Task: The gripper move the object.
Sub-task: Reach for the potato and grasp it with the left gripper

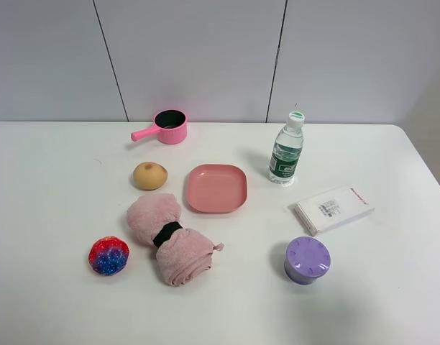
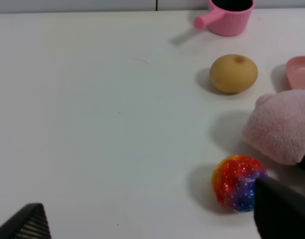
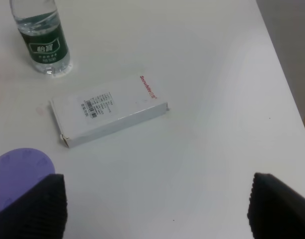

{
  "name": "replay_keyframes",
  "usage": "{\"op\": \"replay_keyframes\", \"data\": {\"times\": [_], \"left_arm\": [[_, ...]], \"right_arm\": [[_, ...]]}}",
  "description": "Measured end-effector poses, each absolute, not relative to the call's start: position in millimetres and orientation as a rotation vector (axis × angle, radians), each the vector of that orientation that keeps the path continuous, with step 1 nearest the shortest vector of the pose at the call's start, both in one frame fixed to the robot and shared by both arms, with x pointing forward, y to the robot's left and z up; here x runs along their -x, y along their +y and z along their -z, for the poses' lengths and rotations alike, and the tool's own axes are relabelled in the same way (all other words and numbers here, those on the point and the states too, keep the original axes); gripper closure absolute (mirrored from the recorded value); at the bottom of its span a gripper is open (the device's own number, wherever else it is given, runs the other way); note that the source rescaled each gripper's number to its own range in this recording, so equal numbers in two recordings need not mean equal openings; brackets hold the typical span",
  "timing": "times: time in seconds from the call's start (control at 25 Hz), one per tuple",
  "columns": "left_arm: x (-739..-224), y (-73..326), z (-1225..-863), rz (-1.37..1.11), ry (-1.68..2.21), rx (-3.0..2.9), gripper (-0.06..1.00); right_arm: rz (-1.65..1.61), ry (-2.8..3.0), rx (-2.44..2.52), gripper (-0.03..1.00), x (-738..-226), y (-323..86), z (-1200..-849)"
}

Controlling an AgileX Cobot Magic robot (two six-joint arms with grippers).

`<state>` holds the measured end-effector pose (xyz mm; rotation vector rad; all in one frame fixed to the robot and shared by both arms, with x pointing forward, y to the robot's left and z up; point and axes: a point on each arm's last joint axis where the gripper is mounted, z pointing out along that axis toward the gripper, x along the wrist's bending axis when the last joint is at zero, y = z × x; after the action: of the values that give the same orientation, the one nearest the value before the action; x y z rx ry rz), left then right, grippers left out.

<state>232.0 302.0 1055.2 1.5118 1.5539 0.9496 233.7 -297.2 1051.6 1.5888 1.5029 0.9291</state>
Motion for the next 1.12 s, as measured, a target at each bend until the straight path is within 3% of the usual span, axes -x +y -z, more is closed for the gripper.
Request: {"op": "replay_keyframes", "data": {"times": [0.36,0.52,0.8,1.12], "left_arm": [[-233.8,302.0,-1055.8,-0.942,1.562,-1.514,0.03],[-252.4,301.9,-1075.8,-0.893,1.617,-1.567,0.03],[-331.8,301.3,-1129.4,-0.772,1.725,-1.701,0.03],[-440.8,290.9,-1134.2,-0.523,1.727,-1.905,0.03]], "right_arm": [[-0.929,1.503,-1.589,-0.03,-233.7,-297.2,-1051.6],[-0.929,1.503,-1.589,-0.03,-233.7,-297.2,-1051.6],[-0.929,1.503,-1.589,-0.03,-233.7,-297.2,-1051.6],[-0.929,1.503,-1.589,-0.03,-233.7,-297.2,-1051.6]]}}
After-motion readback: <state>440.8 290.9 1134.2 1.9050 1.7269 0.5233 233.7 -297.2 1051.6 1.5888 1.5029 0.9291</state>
